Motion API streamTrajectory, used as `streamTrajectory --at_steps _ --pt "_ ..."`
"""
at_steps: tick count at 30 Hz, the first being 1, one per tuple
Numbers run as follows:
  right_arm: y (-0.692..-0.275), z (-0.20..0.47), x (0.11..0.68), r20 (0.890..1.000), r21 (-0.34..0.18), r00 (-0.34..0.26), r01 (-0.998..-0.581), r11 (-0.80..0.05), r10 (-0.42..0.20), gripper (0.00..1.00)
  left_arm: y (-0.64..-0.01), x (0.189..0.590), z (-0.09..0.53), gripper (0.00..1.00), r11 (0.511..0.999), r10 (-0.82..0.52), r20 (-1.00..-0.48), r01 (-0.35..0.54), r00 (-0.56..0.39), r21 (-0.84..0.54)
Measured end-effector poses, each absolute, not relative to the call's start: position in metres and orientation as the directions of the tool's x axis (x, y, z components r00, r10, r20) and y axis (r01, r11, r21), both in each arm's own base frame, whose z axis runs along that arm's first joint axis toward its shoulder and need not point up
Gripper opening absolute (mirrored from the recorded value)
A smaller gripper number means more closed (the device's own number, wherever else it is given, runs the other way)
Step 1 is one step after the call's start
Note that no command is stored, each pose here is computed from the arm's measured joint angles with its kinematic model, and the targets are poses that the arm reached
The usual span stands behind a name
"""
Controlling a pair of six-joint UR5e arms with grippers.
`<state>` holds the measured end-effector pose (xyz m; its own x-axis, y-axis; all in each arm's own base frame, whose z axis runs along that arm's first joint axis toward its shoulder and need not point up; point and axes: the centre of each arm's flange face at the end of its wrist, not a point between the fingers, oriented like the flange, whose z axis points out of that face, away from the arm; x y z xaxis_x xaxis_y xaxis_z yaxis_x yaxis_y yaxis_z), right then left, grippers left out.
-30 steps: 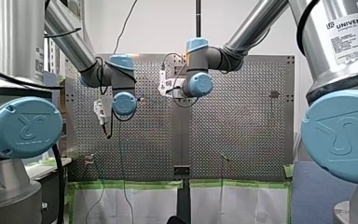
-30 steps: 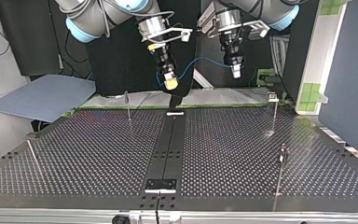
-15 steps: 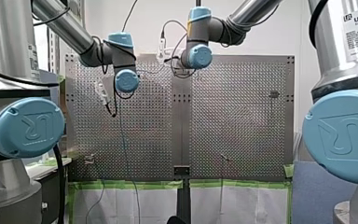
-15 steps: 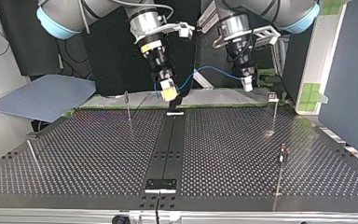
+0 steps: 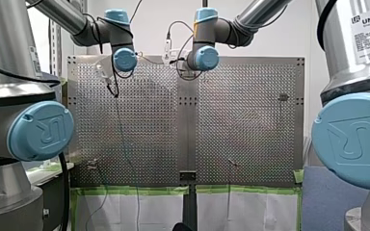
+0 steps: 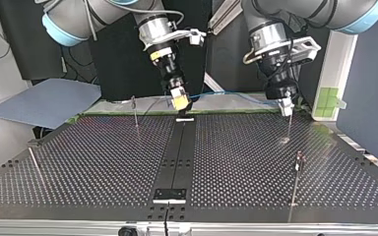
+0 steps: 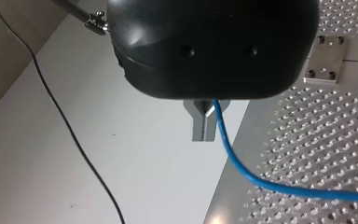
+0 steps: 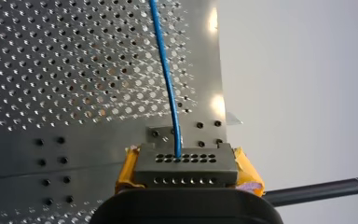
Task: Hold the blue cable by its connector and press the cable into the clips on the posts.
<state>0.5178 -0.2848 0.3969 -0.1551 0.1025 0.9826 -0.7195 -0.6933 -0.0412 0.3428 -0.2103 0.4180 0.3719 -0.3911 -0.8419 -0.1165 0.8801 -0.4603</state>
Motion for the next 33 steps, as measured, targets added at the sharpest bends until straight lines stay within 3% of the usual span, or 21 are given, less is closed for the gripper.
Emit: streamTrajectory --at_steps 10,23,33 --pt "-0.302 0.385 0.545 0.984 -0.045 -0.155 -0.707 -0.706 0.093 0.0 -0.187 0.356 0.413 0.0 0.914 -0.311 -0.899 -0.162 0.309 -0.372" --pt "-0.313 0.419 0.558 0.968 -0.063 -0.216 -0.698 -0.713 0.126 0.0 -0.16 0.394 0.394 0.0 0.936 -0.247 -0.951 -0.211 0.185 -0.283" --pt "-0.323 0.392 0.571 0.976 -0.062 -0.19 -0.7 -0.711 0.102 0.0 -0.134 0.414 0.423 0.0 0.936 -0.245 -0.948 -0.204 0.205 -0.286"
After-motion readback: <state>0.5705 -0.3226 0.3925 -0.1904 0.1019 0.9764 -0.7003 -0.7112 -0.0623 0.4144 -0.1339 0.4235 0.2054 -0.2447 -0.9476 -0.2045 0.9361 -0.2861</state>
